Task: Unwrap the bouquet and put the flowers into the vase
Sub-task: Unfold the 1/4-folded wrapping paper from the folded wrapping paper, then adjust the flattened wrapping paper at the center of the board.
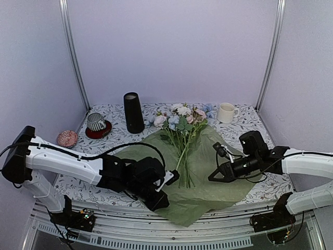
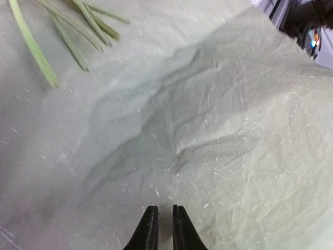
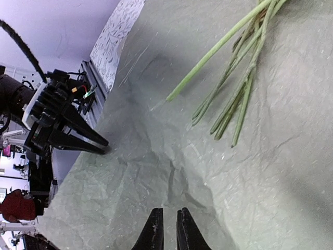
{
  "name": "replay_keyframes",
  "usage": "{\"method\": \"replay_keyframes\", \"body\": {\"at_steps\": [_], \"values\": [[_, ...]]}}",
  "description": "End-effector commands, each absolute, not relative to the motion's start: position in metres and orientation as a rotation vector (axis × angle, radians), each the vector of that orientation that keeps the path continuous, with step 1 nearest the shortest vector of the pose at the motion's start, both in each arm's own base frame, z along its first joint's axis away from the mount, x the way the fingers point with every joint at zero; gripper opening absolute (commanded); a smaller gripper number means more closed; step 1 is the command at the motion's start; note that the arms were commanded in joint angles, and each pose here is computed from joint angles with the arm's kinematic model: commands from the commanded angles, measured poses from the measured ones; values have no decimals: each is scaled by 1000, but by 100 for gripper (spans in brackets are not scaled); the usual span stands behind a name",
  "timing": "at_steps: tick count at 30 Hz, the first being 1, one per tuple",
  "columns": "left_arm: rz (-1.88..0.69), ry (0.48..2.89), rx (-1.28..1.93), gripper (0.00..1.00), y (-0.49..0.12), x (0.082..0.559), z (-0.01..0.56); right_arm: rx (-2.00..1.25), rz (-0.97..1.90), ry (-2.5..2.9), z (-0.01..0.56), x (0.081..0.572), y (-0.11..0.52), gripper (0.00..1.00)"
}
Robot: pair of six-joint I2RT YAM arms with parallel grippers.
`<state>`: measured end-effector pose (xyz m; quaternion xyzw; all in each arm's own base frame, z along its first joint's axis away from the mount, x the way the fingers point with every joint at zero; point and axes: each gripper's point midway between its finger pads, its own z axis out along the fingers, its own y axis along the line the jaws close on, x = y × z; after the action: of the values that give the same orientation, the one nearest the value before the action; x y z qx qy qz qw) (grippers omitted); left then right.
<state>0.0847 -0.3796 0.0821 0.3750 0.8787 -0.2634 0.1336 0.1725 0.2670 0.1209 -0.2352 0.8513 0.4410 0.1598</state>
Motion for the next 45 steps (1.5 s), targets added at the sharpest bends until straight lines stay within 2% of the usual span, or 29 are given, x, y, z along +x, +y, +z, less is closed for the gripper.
{"method": "replay_keyframes", "body": {"at_steps": [1,7,16,23,28,31,40,45], "values": [[-648,2636,1142,13,-368,65,59,-689,1317,2498,110,136,265,12],[-602,2667,1168,13,-366,56,42,-652,1306,2617,75,109,259,12],[-549,2609,1095,12,-365,71,59,-645,1152,2744,47,110,258,11],[-620,2606,916,13,-343,83,82,-682,1180,2616,80,122,269,11],[-816,2559,913,15,-347,73,97,-723,1256,2538,101,118,279,11],[-847,2580,928,15,-348,69,88,-739,1277,2543,97,113,284,11],[-639,2717,944,11,-334,72,27,-707,1281,2692,39,94,281,10],[-596,2744,939,11,-330,72,19,-687,1230,2729,29,97,279,10]]}}
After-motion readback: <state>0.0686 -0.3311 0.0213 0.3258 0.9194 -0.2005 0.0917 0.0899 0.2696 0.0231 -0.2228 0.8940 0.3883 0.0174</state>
